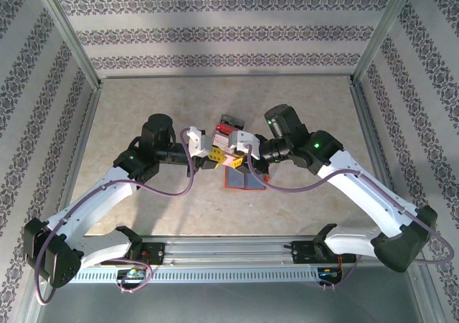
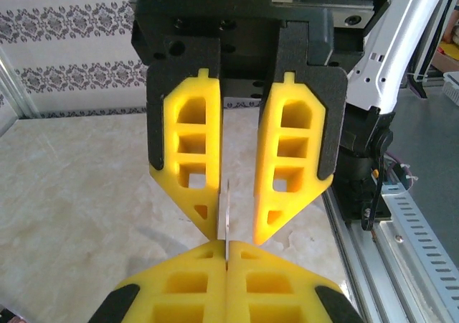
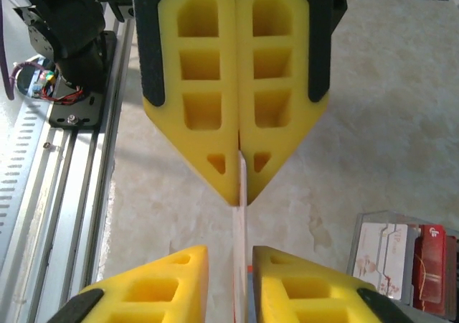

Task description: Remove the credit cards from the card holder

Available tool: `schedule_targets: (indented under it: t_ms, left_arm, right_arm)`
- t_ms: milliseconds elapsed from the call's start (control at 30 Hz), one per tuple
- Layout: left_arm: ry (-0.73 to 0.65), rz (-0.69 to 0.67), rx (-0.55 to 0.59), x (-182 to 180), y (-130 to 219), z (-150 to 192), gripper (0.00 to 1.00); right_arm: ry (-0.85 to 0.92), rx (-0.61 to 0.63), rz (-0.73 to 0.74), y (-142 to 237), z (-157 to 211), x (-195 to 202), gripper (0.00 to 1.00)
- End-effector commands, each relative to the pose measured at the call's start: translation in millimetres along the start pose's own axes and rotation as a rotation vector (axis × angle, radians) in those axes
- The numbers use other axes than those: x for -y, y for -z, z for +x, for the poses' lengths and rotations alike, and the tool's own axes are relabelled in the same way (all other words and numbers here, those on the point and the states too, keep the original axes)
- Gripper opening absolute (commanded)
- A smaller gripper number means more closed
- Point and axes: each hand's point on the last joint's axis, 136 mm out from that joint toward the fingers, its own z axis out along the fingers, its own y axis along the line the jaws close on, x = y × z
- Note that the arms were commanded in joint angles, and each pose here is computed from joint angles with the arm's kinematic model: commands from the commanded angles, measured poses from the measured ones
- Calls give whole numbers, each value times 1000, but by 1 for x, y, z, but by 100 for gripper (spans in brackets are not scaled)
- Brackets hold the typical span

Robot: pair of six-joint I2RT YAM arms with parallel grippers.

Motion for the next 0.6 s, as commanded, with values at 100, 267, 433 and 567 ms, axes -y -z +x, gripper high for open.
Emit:
schedule_targets:
  t_ms: [100,267,433,567]
  left_arm:
    - [-40,2,42,5,2,-12,0]
    - [-39,-21,34,3,3,-9,2]
    - [-44,-63,19,0,5,-5,11]
    - [-59,-150,-4,-6,12,4,40]
  right_arm:
    - [-11,32,-28,-1,-6,-1,8]
    - [-27,26,-21,-1,-4,1,0]
    - [-43,13,-20,-1,-1,4,0]
    - [-70,-9,-5,-3,5,12,0]
